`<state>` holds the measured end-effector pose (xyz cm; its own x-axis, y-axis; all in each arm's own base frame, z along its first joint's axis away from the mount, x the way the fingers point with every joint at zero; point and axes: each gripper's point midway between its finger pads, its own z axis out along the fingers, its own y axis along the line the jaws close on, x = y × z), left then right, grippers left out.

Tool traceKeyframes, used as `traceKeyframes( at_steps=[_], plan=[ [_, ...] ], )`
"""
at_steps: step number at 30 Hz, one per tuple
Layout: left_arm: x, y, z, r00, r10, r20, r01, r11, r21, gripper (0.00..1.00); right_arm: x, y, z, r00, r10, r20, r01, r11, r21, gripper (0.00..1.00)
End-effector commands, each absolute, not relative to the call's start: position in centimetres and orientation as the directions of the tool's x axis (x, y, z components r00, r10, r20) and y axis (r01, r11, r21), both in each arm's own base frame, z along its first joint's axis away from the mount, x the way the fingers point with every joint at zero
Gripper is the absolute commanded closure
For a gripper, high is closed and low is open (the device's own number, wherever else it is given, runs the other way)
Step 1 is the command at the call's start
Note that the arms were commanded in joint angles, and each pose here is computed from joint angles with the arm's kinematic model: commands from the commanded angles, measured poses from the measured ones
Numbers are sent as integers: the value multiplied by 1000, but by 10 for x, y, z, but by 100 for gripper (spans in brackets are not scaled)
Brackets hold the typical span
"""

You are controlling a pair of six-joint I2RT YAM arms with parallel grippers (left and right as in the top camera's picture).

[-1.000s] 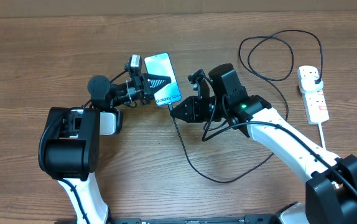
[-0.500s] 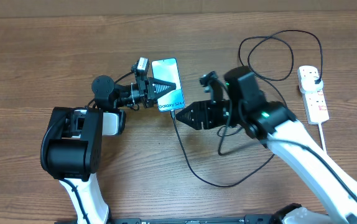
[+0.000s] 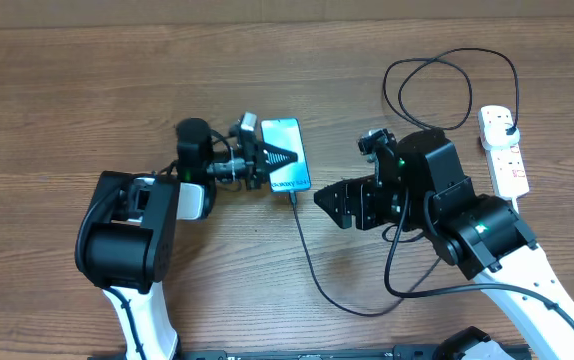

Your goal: Plug charger to phone and switch on socket

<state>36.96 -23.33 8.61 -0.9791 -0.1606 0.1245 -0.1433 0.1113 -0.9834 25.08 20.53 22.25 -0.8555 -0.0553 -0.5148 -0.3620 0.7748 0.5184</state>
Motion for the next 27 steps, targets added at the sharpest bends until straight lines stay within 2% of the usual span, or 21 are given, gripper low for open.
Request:
traceKeyframes(
  at_steps=[1,9,19,27],
  plan=[
    [374,-240,85,-986,-167,-18,-11,171,-985,96,255,198,227,-838,-49,-543,-359,799,482,23],
    [387,-251,74,-990,-132,-47,4,307,-952,96,254,197,226,-835,-62,-547,-370,799,474,23],
    [398,-235,43,-989,-118,-85,-10,635,-772,96,253,192,221,-841,-68,-537,-355,818,452,23],
    [397,-217,25,-985,-154,-74,-64,735,-674,95,253,192,220,-842,-69,-535,-354,819,452,23]
  ],
)
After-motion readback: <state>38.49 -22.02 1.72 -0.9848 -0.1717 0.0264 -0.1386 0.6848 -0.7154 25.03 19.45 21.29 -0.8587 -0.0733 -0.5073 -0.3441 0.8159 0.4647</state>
